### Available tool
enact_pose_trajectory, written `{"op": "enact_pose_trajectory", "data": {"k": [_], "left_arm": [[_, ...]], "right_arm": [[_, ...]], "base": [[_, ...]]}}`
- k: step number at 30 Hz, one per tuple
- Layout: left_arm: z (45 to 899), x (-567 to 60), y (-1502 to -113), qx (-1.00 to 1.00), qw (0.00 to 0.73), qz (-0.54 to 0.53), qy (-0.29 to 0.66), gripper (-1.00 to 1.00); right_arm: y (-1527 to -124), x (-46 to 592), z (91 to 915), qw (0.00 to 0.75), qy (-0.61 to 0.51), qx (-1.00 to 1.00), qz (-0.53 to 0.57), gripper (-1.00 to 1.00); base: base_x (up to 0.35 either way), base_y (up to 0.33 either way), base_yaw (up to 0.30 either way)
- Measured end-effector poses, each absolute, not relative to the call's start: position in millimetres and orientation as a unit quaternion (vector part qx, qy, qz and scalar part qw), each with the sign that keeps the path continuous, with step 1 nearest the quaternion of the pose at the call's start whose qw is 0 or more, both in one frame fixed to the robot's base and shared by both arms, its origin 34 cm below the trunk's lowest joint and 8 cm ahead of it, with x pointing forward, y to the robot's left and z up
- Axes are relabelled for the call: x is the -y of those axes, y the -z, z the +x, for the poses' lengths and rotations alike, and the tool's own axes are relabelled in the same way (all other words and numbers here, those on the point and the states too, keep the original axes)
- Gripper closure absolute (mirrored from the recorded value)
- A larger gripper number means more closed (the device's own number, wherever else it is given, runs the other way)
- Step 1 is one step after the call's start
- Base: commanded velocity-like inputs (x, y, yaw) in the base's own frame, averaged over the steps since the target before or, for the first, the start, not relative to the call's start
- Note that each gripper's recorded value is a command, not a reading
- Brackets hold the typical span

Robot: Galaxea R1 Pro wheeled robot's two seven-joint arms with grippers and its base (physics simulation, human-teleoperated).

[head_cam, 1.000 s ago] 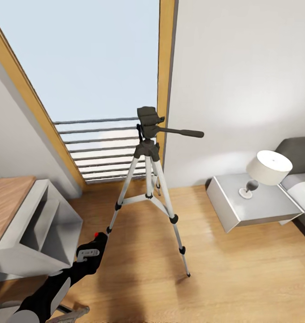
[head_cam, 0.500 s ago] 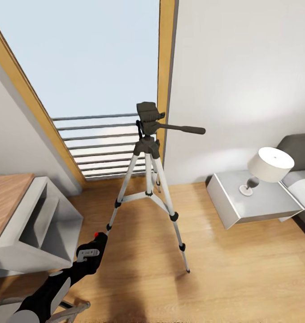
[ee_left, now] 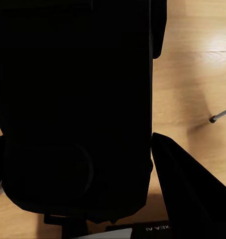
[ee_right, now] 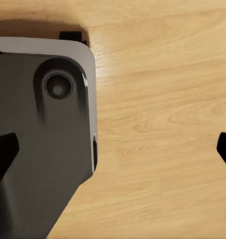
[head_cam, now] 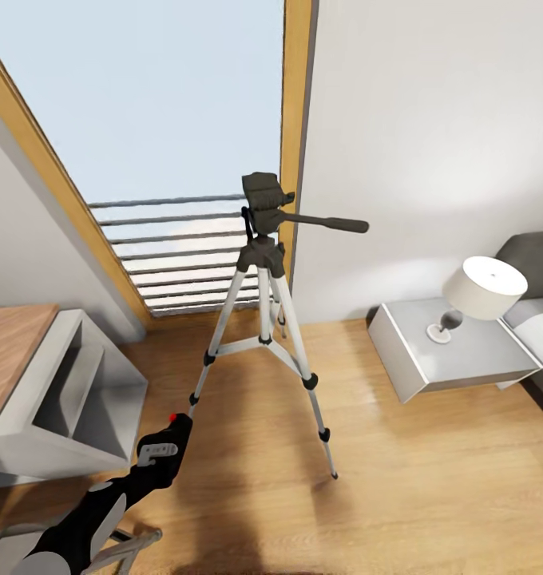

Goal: Attach the digital camera to the camera tripod in the bedroom.

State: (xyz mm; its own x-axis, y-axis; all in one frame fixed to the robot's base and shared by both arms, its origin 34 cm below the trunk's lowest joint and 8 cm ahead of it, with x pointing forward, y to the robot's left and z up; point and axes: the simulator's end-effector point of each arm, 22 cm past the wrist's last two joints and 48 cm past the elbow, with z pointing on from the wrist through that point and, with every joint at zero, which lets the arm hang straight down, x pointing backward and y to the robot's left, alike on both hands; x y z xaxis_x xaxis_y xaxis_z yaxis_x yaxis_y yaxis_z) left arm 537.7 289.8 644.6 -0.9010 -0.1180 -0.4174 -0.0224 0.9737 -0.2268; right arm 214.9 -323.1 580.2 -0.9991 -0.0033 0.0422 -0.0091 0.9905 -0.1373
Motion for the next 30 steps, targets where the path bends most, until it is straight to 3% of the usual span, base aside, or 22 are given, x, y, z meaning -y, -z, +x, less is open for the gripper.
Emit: {"op": "enact_pose_trajectory", "data": {"k": [30], "left_arm": [[516.4, -259.2, -630.2, -0.967, 0.192, -0.01, 0.167, 1.0]], "right_arm": [[-575.6, 323.2, 194.1, 0.045, -0.069, 0.997, 0.005, -1.0]], "base": [[0.0, 0.0, 0.0]]}}
